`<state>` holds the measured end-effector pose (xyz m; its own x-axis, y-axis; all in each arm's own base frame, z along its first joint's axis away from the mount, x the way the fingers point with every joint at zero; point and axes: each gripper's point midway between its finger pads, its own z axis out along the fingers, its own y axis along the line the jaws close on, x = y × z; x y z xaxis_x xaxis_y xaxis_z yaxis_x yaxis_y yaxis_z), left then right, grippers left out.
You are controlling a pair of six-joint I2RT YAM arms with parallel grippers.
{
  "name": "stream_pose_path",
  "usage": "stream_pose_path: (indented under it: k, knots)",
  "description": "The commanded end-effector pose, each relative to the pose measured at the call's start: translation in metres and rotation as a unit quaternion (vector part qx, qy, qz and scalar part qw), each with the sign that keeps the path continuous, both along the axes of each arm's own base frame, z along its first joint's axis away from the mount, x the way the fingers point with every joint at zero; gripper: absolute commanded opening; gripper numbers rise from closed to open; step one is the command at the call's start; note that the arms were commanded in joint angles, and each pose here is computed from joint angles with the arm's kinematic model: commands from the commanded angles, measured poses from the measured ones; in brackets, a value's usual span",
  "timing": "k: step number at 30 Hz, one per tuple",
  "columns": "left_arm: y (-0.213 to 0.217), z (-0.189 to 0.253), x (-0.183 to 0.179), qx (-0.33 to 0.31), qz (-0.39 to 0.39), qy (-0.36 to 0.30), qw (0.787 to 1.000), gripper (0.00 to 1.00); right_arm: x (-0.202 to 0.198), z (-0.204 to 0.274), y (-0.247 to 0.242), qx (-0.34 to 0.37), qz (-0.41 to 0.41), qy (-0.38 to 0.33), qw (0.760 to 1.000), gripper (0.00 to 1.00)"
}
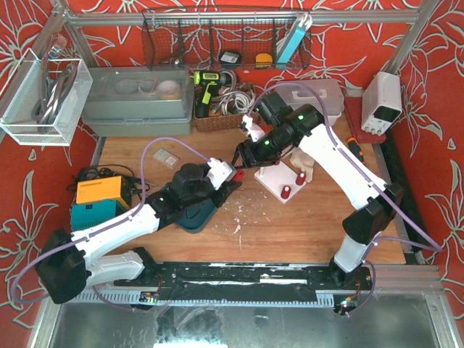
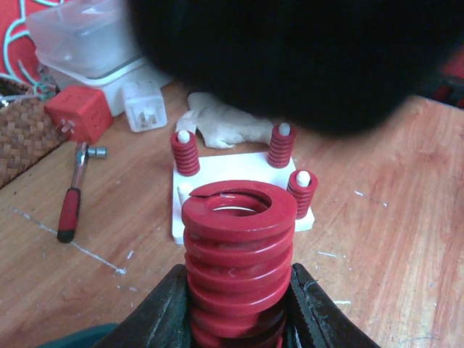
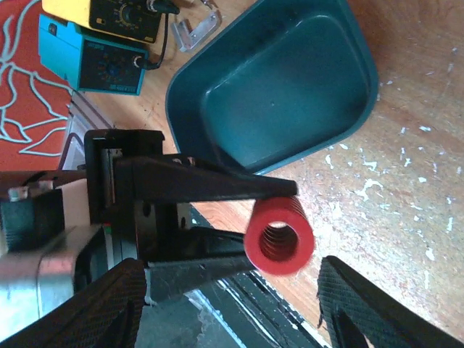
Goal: Install the large spring
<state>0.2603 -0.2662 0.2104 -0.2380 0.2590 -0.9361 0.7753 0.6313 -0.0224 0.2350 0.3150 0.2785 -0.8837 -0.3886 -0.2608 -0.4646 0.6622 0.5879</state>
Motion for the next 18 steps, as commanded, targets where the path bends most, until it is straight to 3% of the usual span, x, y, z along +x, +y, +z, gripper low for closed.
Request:
stream_pose_path:
  k: [1,9,14,18]
  knots:
    - [-0.016,0.037,0.002,-0.027,-0.030,-0.049,0.998,0.00,-0.013,-0.007,0.007,-0.016,0.028,0.025,0.999,0.68]
    - [-0.021,0.043,-0.003,-0.040,-0.038,-0.051,0.997,0.00,-0.009,-0.031,-0.003,-0.082,0.030,0.023,0.996,0.66]
    - [-0.021,0.043,-0.003,-0.038,-0.035,-0.053,0.997,0.00,-0.009,-0.032,0.000,-0.078,0.034,0.029,0.996,0.58]
    - [-0.021,0.044,-0.001,-0.038,-0.031,-0.054,0.997,0.00,-0.012,-0.031,0.002,-0.070,0.039,0.034,0.996,0.43]
